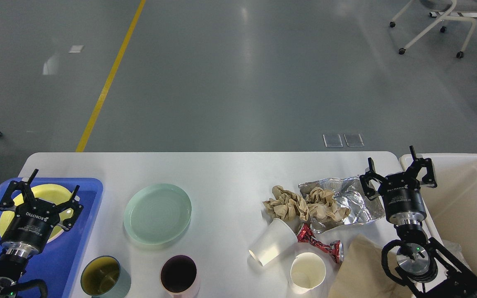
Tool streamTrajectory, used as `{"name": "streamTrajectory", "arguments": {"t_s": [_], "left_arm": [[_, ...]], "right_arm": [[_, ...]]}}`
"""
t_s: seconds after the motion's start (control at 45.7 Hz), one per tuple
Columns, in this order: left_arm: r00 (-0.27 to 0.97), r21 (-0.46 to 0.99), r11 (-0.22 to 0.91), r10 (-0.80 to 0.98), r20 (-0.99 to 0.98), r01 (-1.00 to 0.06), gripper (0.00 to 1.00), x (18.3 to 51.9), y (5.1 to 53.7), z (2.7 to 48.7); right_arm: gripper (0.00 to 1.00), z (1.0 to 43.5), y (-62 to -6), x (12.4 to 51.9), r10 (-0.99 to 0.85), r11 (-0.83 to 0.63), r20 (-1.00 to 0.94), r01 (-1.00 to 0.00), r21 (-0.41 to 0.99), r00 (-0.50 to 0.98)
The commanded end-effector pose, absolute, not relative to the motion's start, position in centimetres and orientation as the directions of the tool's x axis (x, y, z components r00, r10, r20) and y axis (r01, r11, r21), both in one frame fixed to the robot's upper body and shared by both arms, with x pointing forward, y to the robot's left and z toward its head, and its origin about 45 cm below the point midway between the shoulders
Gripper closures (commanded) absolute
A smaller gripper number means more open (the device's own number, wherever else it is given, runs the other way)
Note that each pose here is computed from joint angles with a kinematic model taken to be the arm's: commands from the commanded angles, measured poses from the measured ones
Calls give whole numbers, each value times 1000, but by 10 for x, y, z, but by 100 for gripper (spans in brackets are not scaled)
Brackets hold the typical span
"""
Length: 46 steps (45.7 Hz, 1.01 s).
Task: Tidy desktop
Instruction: 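Raise the left gripper up and away from the blue tray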
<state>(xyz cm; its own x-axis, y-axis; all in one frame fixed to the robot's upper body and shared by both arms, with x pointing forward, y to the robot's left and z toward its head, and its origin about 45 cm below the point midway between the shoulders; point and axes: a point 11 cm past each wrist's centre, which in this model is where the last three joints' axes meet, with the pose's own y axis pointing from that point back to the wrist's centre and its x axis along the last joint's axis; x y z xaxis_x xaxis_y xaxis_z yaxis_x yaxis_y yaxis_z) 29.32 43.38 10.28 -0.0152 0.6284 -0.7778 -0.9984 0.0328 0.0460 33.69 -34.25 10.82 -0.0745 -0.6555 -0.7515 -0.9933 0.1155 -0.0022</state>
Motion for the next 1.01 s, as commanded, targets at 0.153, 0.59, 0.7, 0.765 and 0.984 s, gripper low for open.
{"name": "streamTrajectory", "arguments": {"t_s": [0.153,0.59,0.7,0.765,0.984], "left_arm": [[-18,54,37,630,-776,-998,3,293,432,101],[3,145,117,787,-617,-982,3,290,476,128],[54,208,179,866,-498,-962,3,300,493,151],[105,236,220,902,-419,-947,3,314,498,172],[321,424,334,941,-104,-842,3,358,495,233]], "right_arm": [[0,108,-343,337,-655,116,-752,-993,-3,-75],[0,108,-343,337,-655,116,-752,-993,-3,-75],[0,108,-342,337,-655,115,-752,-993,-2,-75],[0,108,-342,337,-655,115,-752,-993,-2,-75],[0,108,-342,337,-655,115,-752,-993,-2,-75]]}}
